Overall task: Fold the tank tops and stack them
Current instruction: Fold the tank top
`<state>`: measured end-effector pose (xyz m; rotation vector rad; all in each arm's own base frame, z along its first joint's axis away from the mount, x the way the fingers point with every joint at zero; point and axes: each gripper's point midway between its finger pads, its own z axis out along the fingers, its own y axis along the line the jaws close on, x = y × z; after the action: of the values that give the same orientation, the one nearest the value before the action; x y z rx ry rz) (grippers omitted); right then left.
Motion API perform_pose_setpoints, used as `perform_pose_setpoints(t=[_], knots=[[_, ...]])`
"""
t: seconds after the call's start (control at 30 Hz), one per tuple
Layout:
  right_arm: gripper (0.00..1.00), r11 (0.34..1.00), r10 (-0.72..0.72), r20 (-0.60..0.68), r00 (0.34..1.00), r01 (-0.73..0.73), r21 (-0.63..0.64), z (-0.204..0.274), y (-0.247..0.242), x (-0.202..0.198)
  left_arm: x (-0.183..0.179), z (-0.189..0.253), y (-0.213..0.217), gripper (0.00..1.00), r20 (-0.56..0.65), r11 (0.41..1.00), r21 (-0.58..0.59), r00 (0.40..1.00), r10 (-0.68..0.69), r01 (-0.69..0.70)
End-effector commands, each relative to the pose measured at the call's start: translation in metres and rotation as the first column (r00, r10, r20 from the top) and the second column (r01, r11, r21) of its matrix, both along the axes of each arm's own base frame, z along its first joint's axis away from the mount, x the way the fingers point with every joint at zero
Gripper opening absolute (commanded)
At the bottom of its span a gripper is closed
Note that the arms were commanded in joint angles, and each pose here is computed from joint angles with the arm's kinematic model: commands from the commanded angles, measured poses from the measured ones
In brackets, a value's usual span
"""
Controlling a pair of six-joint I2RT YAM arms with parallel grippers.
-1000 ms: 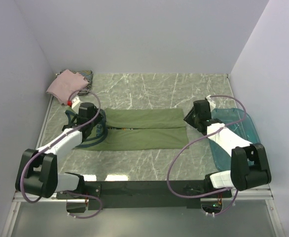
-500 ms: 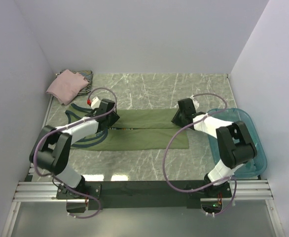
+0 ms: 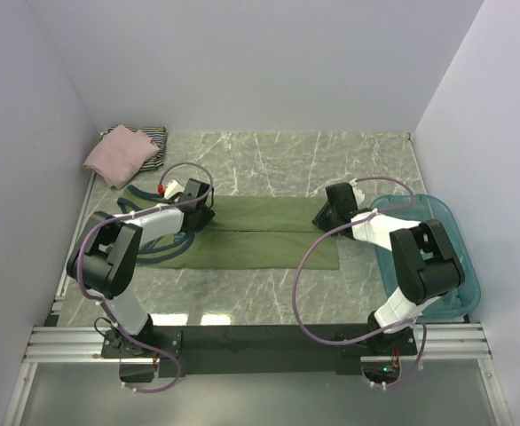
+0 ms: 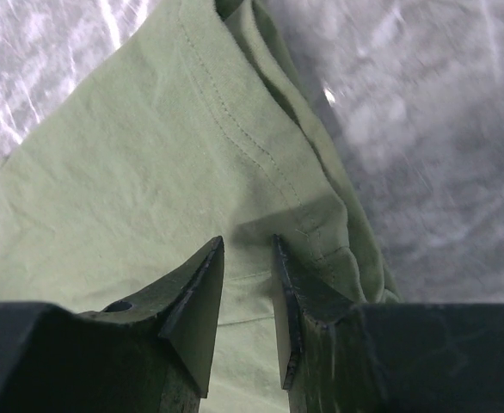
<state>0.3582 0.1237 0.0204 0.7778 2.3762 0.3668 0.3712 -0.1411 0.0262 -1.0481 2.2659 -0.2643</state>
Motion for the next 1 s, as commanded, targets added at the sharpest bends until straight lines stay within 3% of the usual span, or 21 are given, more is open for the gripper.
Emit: perform_pose_setpoints(t=[0.0, 0.43, 0.63, 0.8, 0.97], knots=[[0.36, 0.999, -0.031, -0.044, 0.999, 0.03, -0.027, -0.006, -0.012, -0.02, -0.002, -0.014, 0.005, 0.38, -0.052, 0.999, 0.02, 0.998, 0.03, -0.029], [0.37, 0.998, -0.048, 0.029, 0.998, 0.049, -0.03, 0.025, -0.021, -0.022, 0.025, -0.018, -0.036, 0.36, -0.036, 0.983, -0.032, 0.983, -0.18, 0.179], [0.37, 0.998, -0.003, 0.097, 0.995, 0.01, -0.064, 0.054, -0.023, -0.015, 0.032, -0.034, -0.07, 0.34, -0.1, 0.941, -0.02, 0.935, -0.339, 0.339], [0.38, 0.982, 0.076, 0.109, 0.991, -0.056, -0.178, 0.078, -0.025, 0.009, 0.029, -0.037, -0.09, 0.34, -0.111, 0.904, -0.023, 0.898, -0.426, 0.427], [0.41, 0.937, 0.146, 0.001, 0.989, -0.138, -0.321, 0.069, -0.03, 0.03, 0.01, -0.037, -0.094, 0.35, -0.127, 0.875, -0.028, 0.866, -0.483, 0.484]])
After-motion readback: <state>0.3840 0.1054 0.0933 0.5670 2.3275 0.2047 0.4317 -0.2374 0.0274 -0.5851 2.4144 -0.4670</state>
